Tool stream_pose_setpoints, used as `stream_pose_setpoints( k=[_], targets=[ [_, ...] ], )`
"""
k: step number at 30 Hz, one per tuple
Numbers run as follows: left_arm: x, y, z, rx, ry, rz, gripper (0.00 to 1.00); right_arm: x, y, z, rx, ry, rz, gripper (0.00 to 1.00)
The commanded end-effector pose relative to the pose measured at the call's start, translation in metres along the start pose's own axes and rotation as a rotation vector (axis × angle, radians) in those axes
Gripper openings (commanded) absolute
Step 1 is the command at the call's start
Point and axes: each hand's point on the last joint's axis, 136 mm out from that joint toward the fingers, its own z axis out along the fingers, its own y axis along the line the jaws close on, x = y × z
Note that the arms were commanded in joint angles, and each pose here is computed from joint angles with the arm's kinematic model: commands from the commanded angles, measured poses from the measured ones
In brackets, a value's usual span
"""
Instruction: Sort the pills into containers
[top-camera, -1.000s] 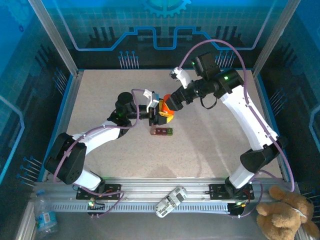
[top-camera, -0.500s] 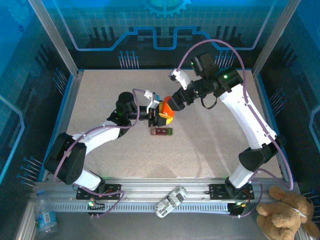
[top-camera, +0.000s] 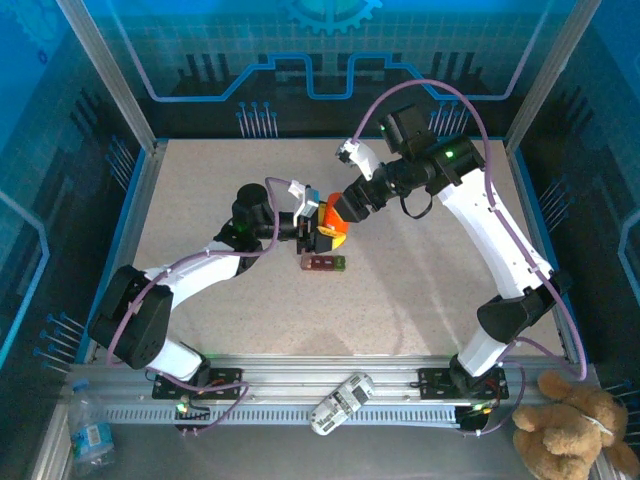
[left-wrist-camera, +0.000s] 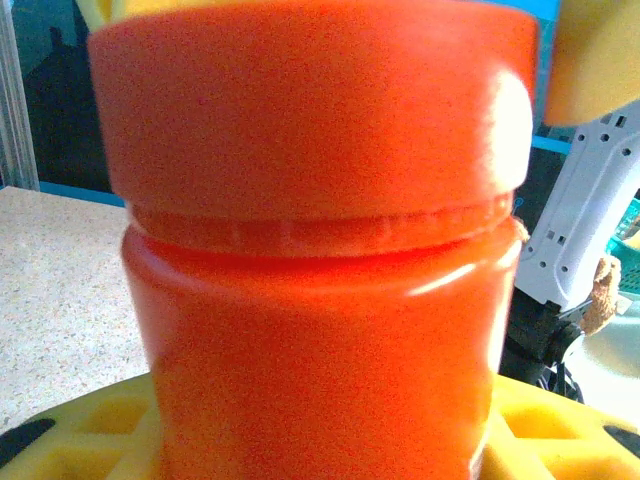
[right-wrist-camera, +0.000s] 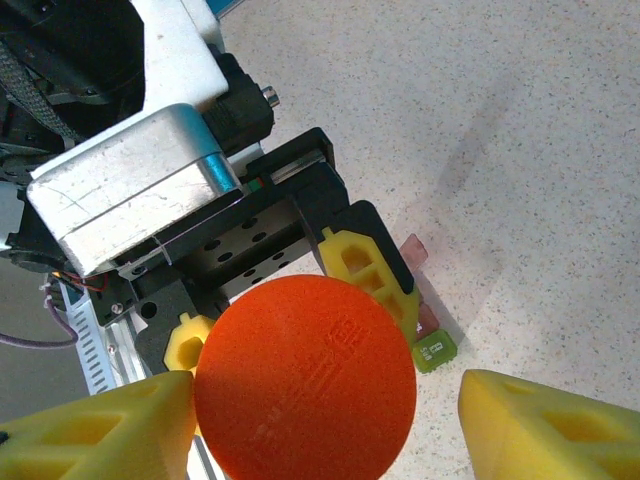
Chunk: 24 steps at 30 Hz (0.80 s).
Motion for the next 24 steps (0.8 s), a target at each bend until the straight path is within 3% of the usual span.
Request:
stream_pose_setpoints(
  k=[1,14,24],
  targets=[
    [-0.024,-0.006,-0.002,0.03,-0.04,0.056,0.0,0.001,0.004,0.006,-0.024,0.007,0.003,0.71],
    [-0.026,-0.006,-0.002,0.03,-0.045,0.055,0.0,0.003,0.006,0.013,-0.039,0.022,0.009,0.67],
    [-0.028,0.0,-0.002,-0.012,-0.06,0.069,0.0,0.01,0.005,0.021,-0.027,0.033,0.043,0.5]
  ],
)
